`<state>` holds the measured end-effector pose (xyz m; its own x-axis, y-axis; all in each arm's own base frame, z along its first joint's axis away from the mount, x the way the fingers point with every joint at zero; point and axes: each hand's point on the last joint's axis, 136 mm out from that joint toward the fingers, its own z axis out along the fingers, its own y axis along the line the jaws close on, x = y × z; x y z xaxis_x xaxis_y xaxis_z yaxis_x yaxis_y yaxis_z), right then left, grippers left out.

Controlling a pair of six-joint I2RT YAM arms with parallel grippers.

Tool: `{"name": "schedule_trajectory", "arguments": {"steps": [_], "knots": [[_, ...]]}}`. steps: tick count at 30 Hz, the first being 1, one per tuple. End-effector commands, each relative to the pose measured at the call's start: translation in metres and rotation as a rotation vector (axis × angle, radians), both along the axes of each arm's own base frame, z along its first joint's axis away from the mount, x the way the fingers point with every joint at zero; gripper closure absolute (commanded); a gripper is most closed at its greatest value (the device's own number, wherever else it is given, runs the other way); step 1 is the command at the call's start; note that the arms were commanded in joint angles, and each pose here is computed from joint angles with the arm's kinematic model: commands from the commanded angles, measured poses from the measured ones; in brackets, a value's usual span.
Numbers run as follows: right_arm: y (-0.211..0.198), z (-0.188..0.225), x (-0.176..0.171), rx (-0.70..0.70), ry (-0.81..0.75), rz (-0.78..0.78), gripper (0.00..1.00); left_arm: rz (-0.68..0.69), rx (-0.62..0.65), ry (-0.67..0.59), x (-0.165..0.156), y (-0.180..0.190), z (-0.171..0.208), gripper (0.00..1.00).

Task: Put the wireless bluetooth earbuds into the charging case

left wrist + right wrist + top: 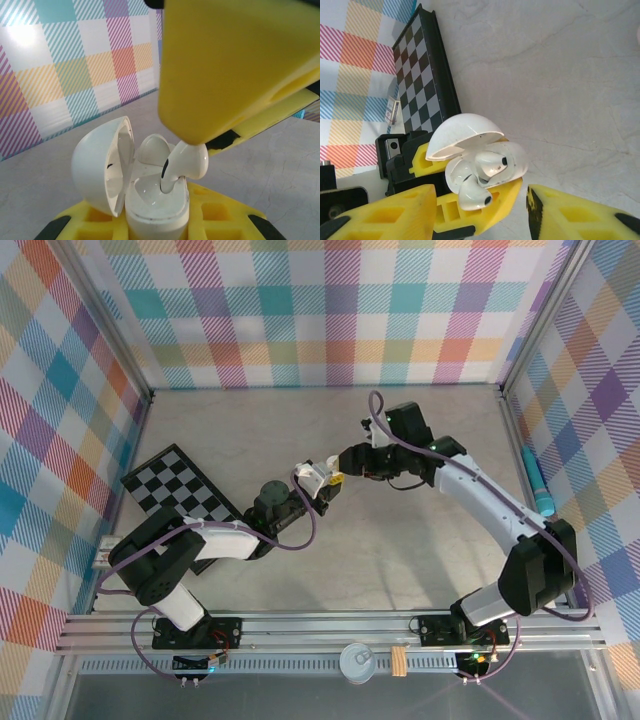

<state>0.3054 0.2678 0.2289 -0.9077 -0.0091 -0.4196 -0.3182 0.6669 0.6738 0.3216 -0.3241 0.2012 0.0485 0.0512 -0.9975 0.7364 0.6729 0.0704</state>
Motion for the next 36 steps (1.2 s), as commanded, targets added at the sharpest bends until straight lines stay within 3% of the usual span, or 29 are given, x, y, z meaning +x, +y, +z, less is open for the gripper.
{"name": "schedule_trajectory", "arguments": {"steps": [1,6,13,36], "knots": [[-0.012,0.014,0.004,0.007,-0.068,-0.052,0.47,-0.011,-0.084,-0.067,-0.003,-0.001,0.035,1.0],[-0.031,0.005,0.014,-0.005,-0.029,-0.143,0.46,-0.016,-0.059,-0.078,-0.008,0.002,0.034,1.0],[-0.018,-0.006,0.008,0.012,0.04,-0.061,0.46,-0.032,-0.053,-0.083,-0.011,0.002,0.036,1.0],[0.009,0.001,-0.018,0.004,0.032,0.098,0.44,-0.034,-0.03,-0.087,-0.01,0.0,0.03,0.99]]}}
